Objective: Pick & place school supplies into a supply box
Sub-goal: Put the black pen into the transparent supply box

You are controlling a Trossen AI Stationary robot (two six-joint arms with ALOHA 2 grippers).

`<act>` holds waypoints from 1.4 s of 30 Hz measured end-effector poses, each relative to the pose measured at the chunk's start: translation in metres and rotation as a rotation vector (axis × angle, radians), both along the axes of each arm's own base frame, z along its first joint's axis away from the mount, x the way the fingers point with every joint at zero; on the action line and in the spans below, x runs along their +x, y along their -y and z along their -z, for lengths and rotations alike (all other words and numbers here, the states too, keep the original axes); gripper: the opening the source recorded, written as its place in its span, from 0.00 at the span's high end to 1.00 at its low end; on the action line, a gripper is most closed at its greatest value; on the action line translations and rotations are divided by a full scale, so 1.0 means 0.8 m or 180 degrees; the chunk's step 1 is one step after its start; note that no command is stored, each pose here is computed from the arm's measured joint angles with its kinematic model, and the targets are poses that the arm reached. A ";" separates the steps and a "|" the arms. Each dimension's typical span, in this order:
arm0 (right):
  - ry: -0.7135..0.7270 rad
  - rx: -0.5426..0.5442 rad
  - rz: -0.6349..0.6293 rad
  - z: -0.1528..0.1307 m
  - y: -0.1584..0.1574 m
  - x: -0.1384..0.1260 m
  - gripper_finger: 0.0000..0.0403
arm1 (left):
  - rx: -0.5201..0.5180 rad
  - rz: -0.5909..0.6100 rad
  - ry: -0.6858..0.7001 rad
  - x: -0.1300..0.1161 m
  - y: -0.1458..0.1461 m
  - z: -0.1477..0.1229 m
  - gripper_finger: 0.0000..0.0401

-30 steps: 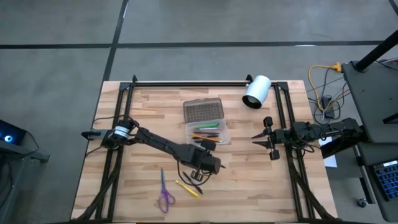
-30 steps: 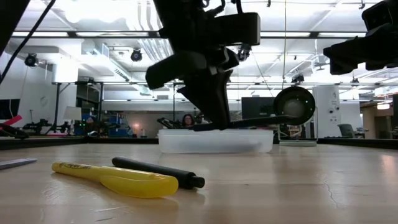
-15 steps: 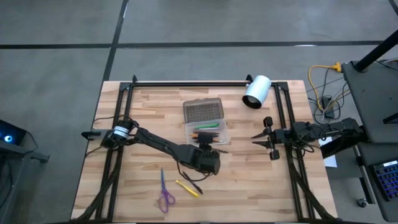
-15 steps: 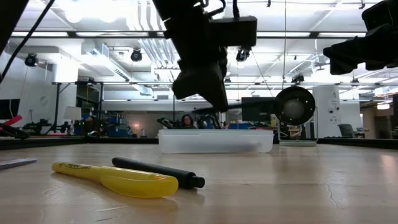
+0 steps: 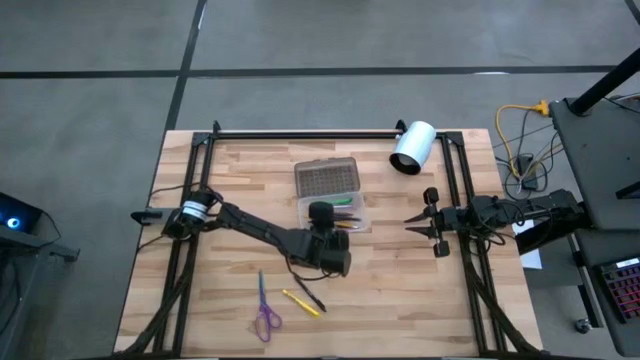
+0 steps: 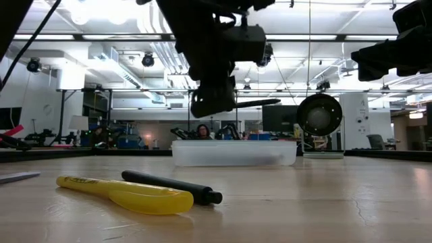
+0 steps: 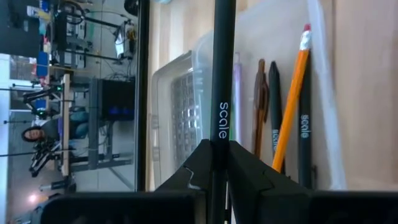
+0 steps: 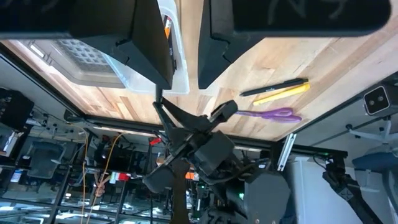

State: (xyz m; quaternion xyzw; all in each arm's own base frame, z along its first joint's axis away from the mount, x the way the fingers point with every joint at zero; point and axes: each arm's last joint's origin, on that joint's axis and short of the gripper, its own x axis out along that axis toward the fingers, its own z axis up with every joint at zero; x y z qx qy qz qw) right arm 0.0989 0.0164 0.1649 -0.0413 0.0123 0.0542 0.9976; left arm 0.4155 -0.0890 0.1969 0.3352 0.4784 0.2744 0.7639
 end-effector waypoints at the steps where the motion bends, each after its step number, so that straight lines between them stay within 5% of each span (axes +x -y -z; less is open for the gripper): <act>1: 0.0000 0.0000 -0.0001 0.000 0.000 0.000 0.83 | 0.0010 -0.0015 -0.0007 0.000 -0.002 0.001 0.97; 22: -0.0001 0.0000 -0.0001 0.000 0.000 0.000 0.82 | 0.0052 -0.0230 -0.0211 -0.006 -0.040 0.026 0.97; 32: -0.0001 0.0000 -0.0001 0.000 0.000 0.000 0.81 | 0.0050 -0.0239 -0.0211 -0.008 -0.040 0.028 0.85; 42: 0.0000 0.0000 -0.0001 0.000 0.000 0.000 0.80 | 0.0045 -0.0240 -0.0191 -0.007 -0.040 0.028 0.83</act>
